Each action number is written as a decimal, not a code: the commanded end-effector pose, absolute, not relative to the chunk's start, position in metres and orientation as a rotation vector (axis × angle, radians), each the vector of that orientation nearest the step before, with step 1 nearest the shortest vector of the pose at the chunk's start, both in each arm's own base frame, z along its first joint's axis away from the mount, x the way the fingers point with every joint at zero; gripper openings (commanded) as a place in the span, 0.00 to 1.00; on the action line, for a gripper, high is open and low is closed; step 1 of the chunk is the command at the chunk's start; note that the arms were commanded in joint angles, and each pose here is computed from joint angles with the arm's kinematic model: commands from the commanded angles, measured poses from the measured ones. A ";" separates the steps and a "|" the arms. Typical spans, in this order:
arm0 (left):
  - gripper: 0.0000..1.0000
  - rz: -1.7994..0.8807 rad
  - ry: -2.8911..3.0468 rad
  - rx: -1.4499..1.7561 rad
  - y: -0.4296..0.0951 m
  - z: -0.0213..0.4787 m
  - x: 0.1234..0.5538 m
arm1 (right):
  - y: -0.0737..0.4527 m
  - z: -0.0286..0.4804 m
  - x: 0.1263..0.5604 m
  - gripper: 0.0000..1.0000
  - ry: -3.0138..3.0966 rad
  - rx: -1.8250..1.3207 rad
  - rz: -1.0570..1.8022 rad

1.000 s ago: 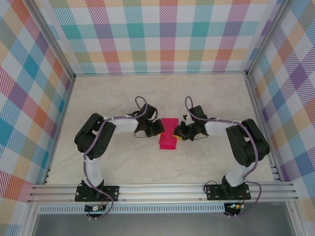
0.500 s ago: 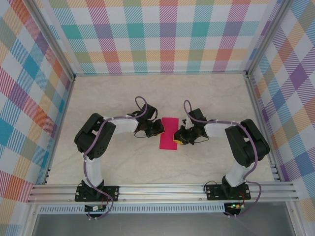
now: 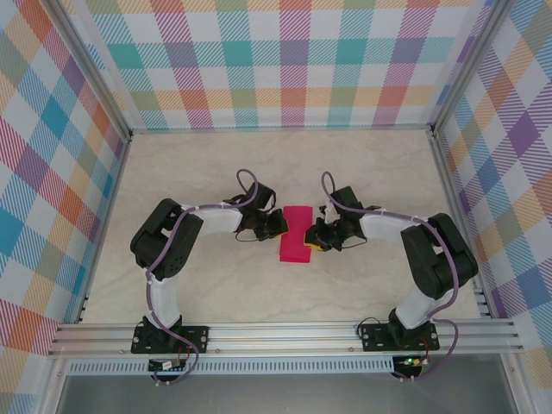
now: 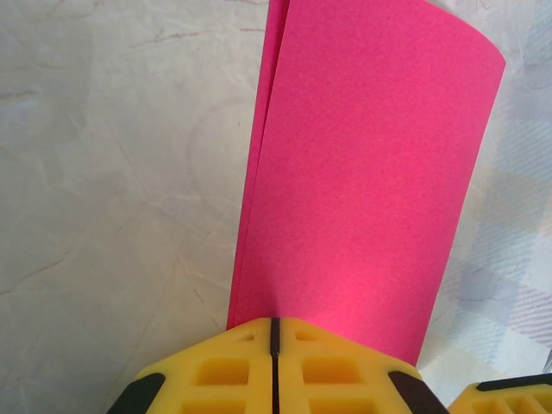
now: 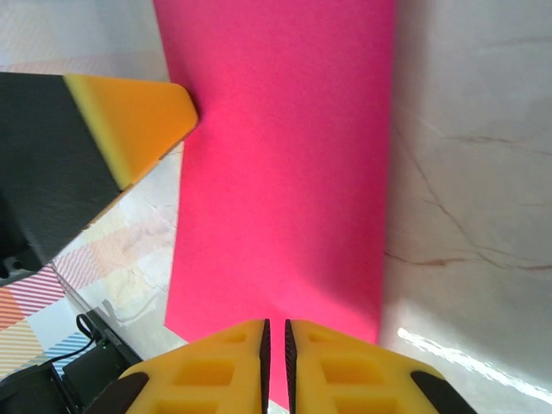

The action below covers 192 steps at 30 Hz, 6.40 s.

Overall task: Fold a paper plane with a square sheet of paper (pick it up from the middle)
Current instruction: Fold the square sheet of paper in half at the center of the table, then first fold in half a square sheet of paper at the center of the table.

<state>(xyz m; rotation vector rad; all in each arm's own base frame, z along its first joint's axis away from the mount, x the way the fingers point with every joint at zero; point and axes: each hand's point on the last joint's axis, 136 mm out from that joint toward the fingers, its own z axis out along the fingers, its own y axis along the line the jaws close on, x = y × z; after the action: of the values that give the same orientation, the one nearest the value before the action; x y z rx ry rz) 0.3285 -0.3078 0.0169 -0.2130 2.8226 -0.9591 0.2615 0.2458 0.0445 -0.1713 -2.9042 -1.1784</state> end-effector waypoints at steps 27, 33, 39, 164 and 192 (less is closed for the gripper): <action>0.07 -0.526 3.102 -0.368 -0.249 -0.051 0.275 | 0.226 0.002 0.196 0.16 -2.820 -0.019 -0.957; 0.07 -0.535 3.101 -0.359 -0.250 -0.049 0.276 | 0.224 0.020 0.202 0.16 -2.870 -0.043 -0.965; 0.07 -0.550 3.097 -0.347 -0.252 -0.046 0.277 | 0.238 0.078 0.256 0.17 -3.059 -0.026 -1.098; 0.05 -0.823 2.592 -0.451 -0.322 0.035 0.291 | 0.293 0.035 0.310 0.13 -2.950 0.114 -1.210; 0.04 -0.566 2.826 -0.581 -0.278 -0.021 0.244 | 0.264 0.001 0.337 0.13 -3.031 0.040 -1.009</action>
<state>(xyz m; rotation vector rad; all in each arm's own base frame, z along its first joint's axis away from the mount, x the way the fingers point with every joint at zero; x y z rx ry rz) 0.2824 -0.3086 0.0202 -0.5426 2.6362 -0.7951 0.3135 0.2865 0.0167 0.0865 -2.9389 -1.1157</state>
